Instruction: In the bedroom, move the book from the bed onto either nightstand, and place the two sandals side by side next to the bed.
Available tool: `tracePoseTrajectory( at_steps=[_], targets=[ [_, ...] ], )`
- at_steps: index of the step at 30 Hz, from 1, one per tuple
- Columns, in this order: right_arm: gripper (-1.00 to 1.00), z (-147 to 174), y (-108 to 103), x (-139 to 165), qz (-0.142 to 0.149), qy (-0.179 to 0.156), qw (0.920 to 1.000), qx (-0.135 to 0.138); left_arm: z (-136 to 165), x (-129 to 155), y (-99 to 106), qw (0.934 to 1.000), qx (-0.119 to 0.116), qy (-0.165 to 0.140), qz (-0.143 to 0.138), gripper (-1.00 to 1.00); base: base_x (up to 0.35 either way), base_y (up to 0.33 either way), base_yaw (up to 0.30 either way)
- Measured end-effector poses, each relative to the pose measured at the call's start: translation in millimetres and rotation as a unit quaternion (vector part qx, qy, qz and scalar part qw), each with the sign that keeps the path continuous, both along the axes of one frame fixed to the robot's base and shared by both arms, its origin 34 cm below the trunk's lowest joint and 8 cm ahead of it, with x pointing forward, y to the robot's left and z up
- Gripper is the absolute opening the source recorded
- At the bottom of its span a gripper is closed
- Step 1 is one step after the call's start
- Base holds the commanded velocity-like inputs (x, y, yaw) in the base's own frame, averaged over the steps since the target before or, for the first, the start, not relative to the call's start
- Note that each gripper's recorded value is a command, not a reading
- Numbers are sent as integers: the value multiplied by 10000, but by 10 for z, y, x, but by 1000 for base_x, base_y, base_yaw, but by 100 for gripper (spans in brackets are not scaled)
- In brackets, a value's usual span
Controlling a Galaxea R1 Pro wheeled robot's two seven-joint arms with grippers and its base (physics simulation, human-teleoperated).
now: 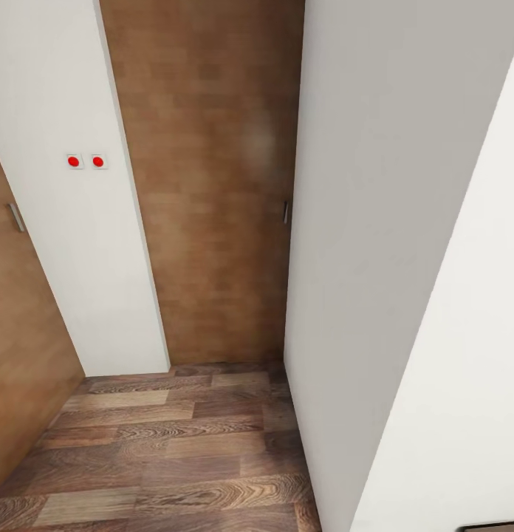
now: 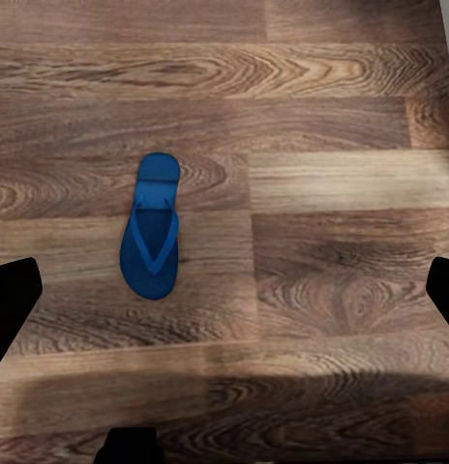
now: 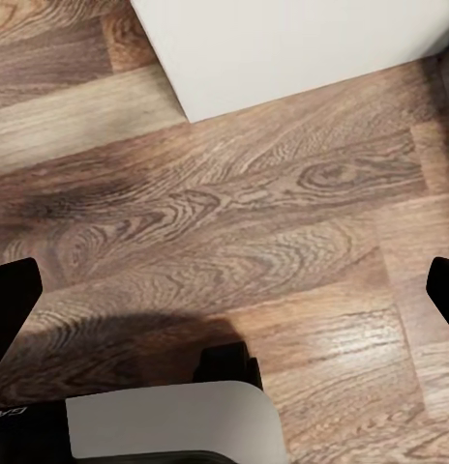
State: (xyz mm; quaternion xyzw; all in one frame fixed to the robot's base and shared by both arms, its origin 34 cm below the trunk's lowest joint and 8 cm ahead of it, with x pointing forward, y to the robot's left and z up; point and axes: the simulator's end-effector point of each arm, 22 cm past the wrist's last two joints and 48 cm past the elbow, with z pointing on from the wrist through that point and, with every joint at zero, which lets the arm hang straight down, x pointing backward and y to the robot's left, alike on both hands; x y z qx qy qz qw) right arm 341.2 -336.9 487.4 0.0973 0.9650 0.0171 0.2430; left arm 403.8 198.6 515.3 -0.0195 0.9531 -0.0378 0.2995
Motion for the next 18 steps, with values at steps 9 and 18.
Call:
tracePoseTrajectory(
  at_steps=[9, 18],
  targets=[
    [100, 1, -1, 1, -3, -3, 10000, 0, 132, 231, 50, 9998, 25, -195, 35, 100, 0, 0, 0],
    [100, 4, 2, 6, -5, -14, 10000, 11, 761, 1245, -9, 9998, -147, 109, -37, 100, 0, 0, 0]
  ],
)
